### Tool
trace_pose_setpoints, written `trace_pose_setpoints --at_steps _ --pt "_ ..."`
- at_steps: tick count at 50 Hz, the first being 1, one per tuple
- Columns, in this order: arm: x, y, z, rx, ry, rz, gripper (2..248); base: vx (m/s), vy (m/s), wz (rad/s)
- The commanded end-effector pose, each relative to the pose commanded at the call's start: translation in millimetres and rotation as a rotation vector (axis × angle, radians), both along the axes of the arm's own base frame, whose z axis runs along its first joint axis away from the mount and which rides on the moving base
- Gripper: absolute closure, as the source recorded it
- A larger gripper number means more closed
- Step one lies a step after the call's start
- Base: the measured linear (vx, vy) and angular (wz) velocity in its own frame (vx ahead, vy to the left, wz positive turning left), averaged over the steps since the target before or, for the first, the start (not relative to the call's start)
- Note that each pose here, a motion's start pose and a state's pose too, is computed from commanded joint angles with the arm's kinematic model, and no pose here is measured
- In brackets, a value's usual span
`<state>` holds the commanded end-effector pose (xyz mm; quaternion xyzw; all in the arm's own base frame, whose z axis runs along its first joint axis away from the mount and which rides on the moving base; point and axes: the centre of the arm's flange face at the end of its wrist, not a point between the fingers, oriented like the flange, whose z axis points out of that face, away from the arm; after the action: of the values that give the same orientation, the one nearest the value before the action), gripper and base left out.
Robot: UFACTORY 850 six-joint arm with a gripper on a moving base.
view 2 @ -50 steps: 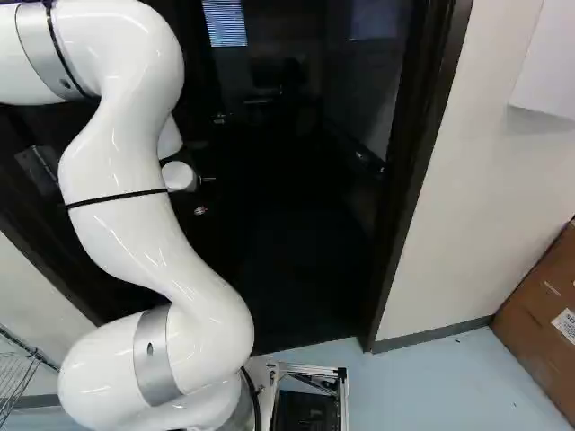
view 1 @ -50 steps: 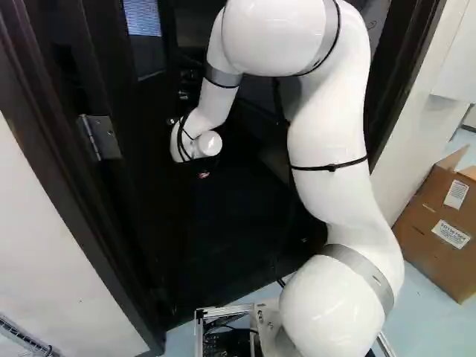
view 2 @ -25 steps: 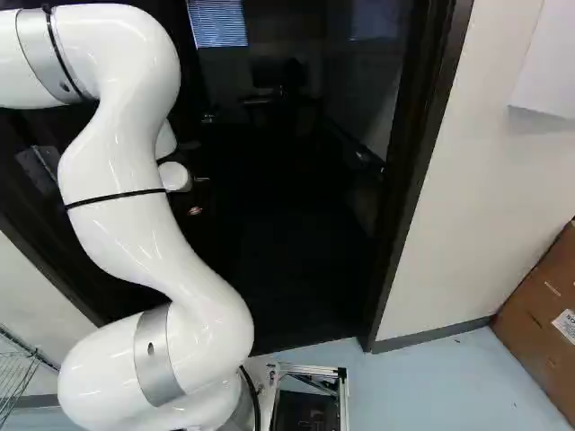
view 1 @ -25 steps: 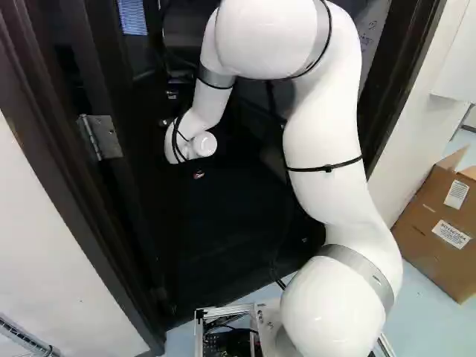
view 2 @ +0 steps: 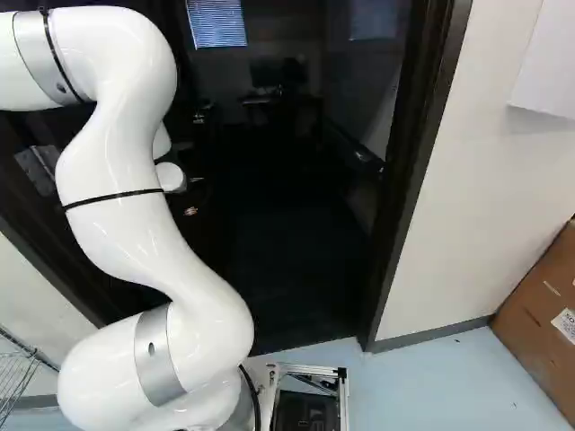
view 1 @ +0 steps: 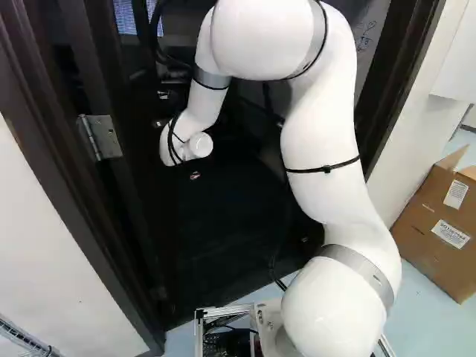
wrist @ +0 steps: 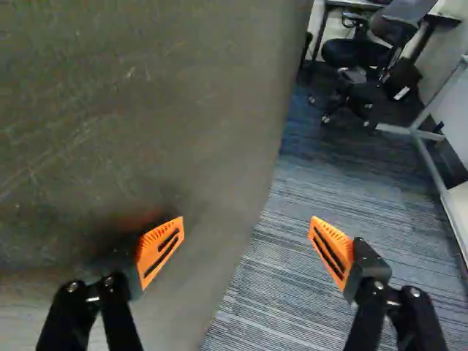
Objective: Open the door and move inside
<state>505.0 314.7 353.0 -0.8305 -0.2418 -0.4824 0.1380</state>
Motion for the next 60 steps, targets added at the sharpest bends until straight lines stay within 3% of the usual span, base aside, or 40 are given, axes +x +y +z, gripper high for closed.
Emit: trace_pose_setpoints --at_steps 34,48,60 --pt "-14.8 23.8 0.0 -0.014 -0.01 0.076 3 0.0 0.0 0.0" --pt "-15.3 23.4 0.0 -0.014 -0.009 0.076 3 0.0 0.0 0.0" --pt "-16.8 8.0 1.2 -0.018 -0.003 0.056 3 0.0 0.0 0.0"
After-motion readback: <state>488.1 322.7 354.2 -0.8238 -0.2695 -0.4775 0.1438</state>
